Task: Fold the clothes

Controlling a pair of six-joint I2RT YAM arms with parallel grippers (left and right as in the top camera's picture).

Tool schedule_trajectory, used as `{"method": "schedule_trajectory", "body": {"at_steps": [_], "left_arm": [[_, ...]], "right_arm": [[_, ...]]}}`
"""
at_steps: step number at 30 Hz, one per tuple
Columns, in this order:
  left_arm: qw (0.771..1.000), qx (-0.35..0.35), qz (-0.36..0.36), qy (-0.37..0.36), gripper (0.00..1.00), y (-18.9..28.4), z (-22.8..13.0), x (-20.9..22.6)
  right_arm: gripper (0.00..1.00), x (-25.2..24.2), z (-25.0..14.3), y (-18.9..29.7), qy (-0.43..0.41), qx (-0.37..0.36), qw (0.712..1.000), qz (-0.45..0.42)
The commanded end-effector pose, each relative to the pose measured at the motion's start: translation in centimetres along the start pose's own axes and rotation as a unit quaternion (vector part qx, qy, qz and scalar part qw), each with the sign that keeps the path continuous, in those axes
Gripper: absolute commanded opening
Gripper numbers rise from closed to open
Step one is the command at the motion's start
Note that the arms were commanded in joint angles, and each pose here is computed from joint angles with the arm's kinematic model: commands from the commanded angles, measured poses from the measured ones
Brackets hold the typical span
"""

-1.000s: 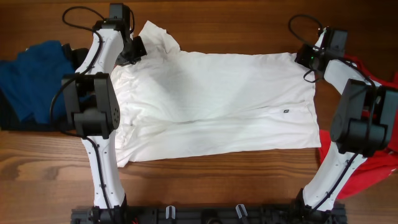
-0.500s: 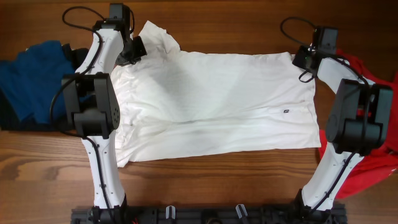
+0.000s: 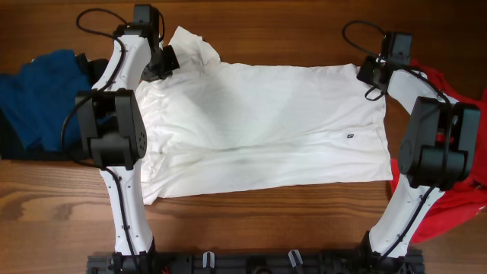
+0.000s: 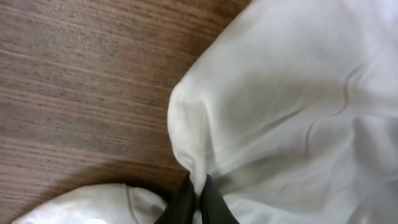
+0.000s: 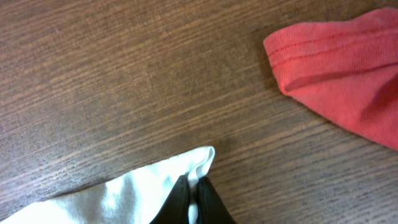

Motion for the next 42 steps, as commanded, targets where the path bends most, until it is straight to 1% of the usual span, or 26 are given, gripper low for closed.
{"method": "schedule_trajectory", "body": {"at_steps": [1, 7, 10, 14, 22, 30, 34, 42], "left_arm": [[0.999, 0.048, 0.026, -0.001, 0.04, -2.2, -2.1, 1.8], [1.000, 0.012, 0.008, 0.002, 0.04, 1.9, -0.6, 1.3], [1.000, 0.003, 0.005, 0.004, 0.04, 3.9, -0.4, 1.4], [1.000, -0.001, 0.025, 0.014, 0.04, 6.0, -0.5, 2.5], [0.998, 0.023, 0.043, 0.033, 0.04, 9.5, -1.7, 4.8], [0.995, 0.071, 0.064, 0.037, 0.04, 12.5, -4.5, 6.0], [0.991, 0.099, 0.077, 0.038, 0.04, 13.4, -5.9, 6.6], [0.973, 0.188, 0.119, 0.054, 0.04, 15.1, -9.8, 8.1]], "right_arm": [[0.04, -0.9, -3.9, -1.0, -0.001, 0.066, 0.998, -0.018], [0.04, -3.1, -1.5, 2.5, -0.049, 0.041, 0.998, -0.027], [0.04, -3.8, -1.0, 4.0, -0.050, 0.038, 0.998, -0.031], [0.04, -4.2, -1.4, 5.5, -0.051, 0.054, 0.997, -0.033], [0.04, -4.4, -3.1, 8.3, -0.048, 0.101, 0.993, -0.037], [0.04, -4.7, -4.3, 12.3, -0.045, 0.135, 0.989, -0.041], [0.04, -4.8, -5.0, 13.4, -0.043, 0.152, 0.986, -0.043], [0.04, -4.9, -6.8, 14.2, -0.029, 0.196, 0.979, -0.046]]}}
Point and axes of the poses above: each gripper's point midway between its finger pads, its own y axis back along the fingers, its own x axis along the line the jaws close on, z = x × y, the point moved 3 cm from there along y, back along the fingers, and after that the axes turned 8 degrees about y, right-handed, at the moved point
